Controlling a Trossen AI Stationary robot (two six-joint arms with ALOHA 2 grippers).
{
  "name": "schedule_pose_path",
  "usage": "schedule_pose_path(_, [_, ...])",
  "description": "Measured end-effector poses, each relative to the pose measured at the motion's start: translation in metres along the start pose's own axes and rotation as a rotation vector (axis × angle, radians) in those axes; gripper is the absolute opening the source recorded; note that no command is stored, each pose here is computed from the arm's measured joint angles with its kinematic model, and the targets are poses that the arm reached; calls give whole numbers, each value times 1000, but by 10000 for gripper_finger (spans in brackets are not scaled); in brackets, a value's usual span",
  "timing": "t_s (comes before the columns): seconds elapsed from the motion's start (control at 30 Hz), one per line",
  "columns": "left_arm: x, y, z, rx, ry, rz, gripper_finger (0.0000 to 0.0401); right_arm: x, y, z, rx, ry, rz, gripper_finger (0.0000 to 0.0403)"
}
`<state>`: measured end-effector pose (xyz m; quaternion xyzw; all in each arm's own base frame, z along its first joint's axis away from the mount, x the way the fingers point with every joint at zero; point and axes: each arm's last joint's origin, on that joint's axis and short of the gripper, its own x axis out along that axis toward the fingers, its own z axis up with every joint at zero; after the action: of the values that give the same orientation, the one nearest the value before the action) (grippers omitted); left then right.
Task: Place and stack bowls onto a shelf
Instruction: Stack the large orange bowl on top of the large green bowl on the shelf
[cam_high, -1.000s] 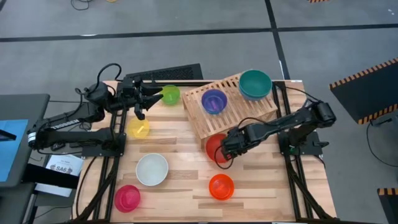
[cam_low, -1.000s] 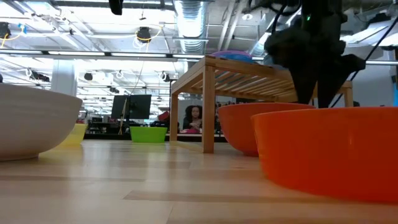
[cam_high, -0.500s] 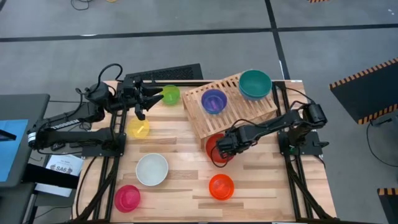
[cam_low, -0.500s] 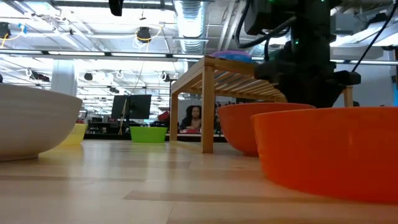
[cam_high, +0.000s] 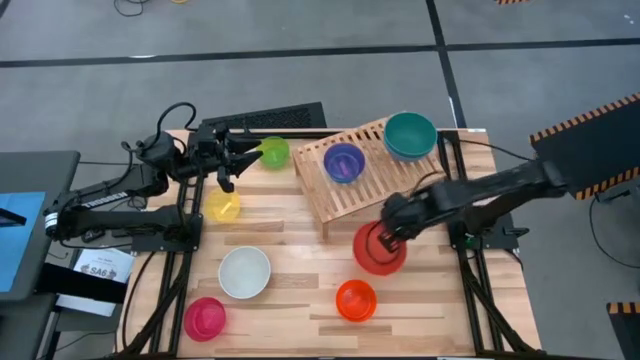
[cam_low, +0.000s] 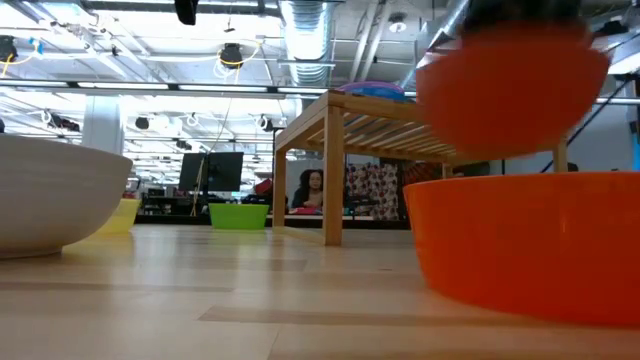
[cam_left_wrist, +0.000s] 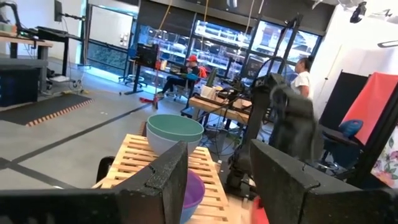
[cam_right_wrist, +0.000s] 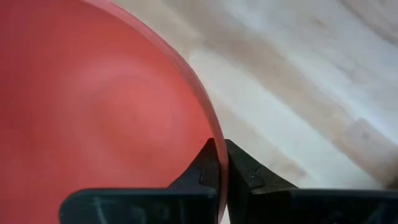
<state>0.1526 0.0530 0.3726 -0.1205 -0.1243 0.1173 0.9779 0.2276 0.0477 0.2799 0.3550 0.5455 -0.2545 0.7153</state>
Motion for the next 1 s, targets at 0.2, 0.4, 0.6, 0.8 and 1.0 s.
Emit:
schedule_pose_path(0.2, [0,0,0,0,-3,11,157,-97,-18,15,109,-304,255,25])
schedule_pose_path(0.4, [0,0,0,0,-3,10,157,-172,-62,40,254,-636,90,25])
schedule_pose_path(0.6, [0,0,0,-5,-3,10,157,-195,-114,53,413,-623,-149,25])
schedule_pose_path(0.8, [0,0,0,-2,-2,10,157,-192,-153,79,518,-533,-192,25])
schedule_pose_path(1.0, [0,0,0,-7,-1,10,157,-178,-181,112,539,-413,-111,25])
